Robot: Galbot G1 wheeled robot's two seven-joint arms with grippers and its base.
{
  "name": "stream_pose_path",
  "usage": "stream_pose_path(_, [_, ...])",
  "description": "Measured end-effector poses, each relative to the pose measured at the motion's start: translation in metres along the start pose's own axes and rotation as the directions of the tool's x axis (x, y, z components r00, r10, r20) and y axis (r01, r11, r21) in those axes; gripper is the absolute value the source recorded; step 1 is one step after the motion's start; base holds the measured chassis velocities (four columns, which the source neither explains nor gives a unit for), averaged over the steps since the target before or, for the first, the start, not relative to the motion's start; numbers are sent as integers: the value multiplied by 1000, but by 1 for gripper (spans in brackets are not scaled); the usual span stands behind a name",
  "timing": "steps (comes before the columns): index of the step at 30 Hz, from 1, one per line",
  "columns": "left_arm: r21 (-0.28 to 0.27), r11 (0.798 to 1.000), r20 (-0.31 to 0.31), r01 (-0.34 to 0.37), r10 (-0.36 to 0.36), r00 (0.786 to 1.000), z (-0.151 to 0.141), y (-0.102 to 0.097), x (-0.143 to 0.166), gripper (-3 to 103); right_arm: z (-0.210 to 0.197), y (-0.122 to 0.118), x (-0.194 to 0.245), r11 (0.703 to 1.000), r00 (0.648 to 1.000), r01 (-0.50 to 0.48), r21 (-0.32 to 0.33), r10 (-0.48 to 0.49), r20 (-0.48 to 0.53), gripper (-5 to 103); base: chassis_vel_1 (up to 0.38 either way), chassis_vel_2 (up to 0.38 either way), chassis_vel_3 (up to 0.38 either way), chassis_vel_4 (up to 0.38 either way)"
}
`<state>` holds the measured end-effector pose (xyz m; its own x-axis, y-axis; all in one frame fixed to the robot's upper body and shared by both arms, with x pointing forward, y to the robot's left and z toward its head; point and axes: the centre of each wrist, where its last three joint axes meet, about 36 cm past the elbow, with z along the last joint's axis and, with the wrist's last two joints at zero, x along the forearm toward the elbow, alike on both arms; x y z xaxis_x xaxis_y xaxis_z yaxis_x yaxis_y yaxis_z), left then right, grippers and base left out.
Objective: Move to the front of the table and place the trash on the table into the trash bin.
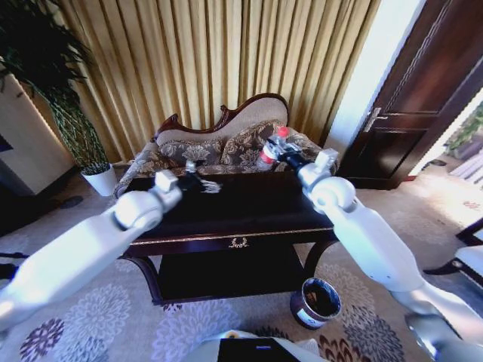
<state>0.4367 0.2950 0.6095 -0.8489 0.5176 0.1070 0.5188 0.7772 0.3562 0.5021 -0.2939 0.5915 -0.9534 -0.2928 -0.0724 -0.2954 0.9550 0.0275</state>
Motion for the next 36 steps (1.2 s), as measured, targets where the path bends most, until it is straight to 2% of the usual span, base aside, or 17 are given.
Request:
stream_pose_path(2, [6, 997, -4, 75, -75, 997, 9, 4, 20, 100, 12, -8, 14, 999, 999, -36, -2, 36, -30, 29, 0, 0, 0, 0])
stream_pose_path(3, [6, 997, -4, 75, -75, 997, 9, 4, 20, 100, 12, -8, 14, 999, 999, -36, -2, 36, -30, 29, 0, 0, 0, 0])
stream_pose_path(5, [18, 982, -5, 187, -187, 982, 16, 5, 31, 100, 20, -11, 26, 997, 996, -73, -1, 73, -46, 29, 0, 0, 0, 0])
stream_pose_path(6, [18, 982, -5, 187, -187, 982, 16, 5, 31, 100, 20, -11, 26, 997, 996, -73, -1, 73, -46, 29, 0, 0, 0, 0])
stream_pose_path(7, [43, 964, -9, 263, -263, 965, 21, 2, 37, 100, 23, -10, 32, 996, 994, -94, 2, 94, -50, 29, 0, 0, 0, 0])
stream_pose_path(9, [86, 937, -22, 340, -339, 940, 31, -2, 44, 100, 27, -6, 43, 992, 991, -122, 12, 123, -54, 29, 0, 0, 0, 0])
stream_pose_path(10, [86, 937, -22, 340, -339, 940, 31, -2, 44, 100, 27, -6, 43, 992, 991, -122, 12, 123, -54, 29, 0, 0, 0, 0])
stream_pose_path(13, [175, 860, -61, 479, -477, 877, 41, -4, 57, 100, 32, -2, 65, 986, 985, -162, 39, 164, -60, 29, 0, 0, 0, 0])
stream_pose_path(14, [175, 860, -61, 479, -477, 877, 41, -4, 57, 100, 32, -2, 65, 986, 985, -162, 39, 164, -60, 29, 0, 0, 0, 0])
stream_pose_path(15, [197, 835, -74, 513, -509, 857, 42, -2, 61, 100, 33, 0, 72, 985, 983, -168, 44, 170, -63, 29, 0, 0, 0, 0])
stream_pose_path(17, [222, 809, -86, 544, -539, 838, 41, -2, 68, 100, 35, 3, 85, 983, 981, -175, 47, 179, -74, 28, 0, 0, 0, 0])
stream_pose_path(18, [233, 799, -91, 554, -549, 831, 41, -3, 71, 100, 37, 4, 92, 983, 980, -179, 47, 183, -84, 28, 0, 0, 0, 0])
stream_pose_path(19, [233, 799, -91, 554, -549, 831, 41, -3, 71, 100, 37, 4, 92, 983, 980, -179, 47, 183, -84, 28, 0, 0, 0, 0])
stream_pose_path(20, [244, 786, -100, 568, -562, 821, 41, -6, 78, 100, 39, 5, 102, 981, 977, -185, 49, 189, -97, 28, 0, 0, 0, 0])
stream_pose_path(22, [250, 780, -106, 573, -566, 817, 40, -9, 83, 100, 40, 5, 107, 981, 976, -188, 51, 192, -104, 28, 0, 0, 0, 0])
stream_pose_path(26, [274, 761, -140, 588, -573, 808, 38, -32, 105, 100, 30, 4, 127, 974, 970, -216, 66, 222, -98, 28, 0, 0, 0, 0])
stream_pose_path(36, [260, 771, -139, 581, -565, 813, 34, -47, 110, 100, 20, 14, 146, 972, 971, -226, 70, 230, -70, 28, 0, 0, 0, 0])
